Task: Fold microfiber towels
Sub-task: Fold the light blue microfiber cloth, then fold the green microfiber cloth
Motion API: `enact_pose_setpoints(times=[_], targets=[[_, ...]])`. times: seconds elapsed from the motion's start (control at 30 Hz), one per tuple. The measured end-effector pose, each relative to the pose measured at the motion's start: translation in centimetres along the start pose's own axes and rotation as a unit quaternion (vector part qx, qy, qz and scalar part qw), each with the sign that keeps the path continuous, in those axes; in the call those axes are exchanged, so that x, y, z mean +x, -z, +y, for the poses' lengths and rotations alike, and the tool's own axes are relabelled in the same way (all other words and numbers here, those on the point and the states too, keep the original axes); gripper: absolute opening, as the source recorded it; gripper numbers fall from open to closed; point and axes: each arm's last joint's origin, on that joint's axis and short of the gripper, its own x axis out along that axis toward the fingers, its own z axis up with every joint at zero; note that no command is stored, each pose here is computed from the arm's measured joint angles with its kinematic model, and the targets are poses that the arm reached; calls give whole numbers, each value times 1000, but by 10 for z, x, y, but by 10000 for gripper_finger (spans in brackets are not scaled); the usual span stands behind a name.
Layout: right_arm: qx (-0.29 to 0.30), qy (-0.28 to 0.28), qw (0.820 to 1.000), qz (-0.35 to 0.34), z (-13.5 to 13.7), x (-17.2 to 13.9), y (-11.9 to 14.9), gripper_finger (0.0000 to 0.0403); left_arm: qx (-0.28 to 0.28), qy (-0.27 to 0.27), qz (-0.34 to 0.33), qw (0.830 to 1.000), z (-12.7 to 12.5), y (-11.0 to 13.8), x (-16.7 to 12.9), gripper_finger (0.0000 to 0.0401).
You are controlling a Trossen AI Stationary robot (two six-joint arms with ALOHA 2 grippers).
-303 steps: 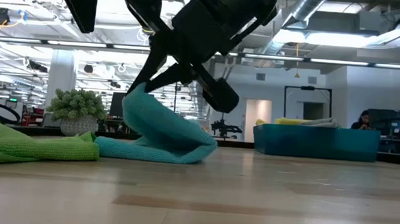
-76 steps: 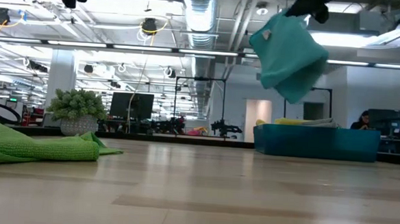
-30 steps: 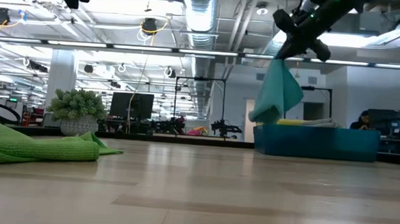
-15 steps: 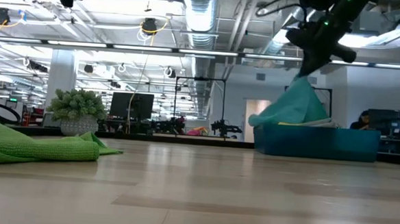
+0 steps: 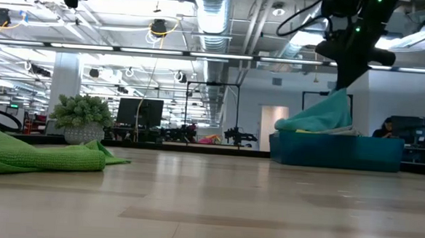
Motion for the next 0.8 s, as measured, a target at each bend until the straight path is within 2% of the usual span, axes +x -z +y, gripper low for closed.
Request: enact_pose_setpoints(times=[0.33,0.63,0.73,0.8], targets=[[-1,0,1000,5,-3,1,-1,82,6,0,0,1000,0,0,0,137],[-21,-1,1000,4,-3,1,-2,199,6,0,0,1000,0,0,0,137],[-6,-1,1000,-17,-6,-7,-12,222,6,0,0,1000,0,0,0,137],[-18,-7,999,-47,-6,-12,-21,230,6,0,0,1000,0,0,0,137]])
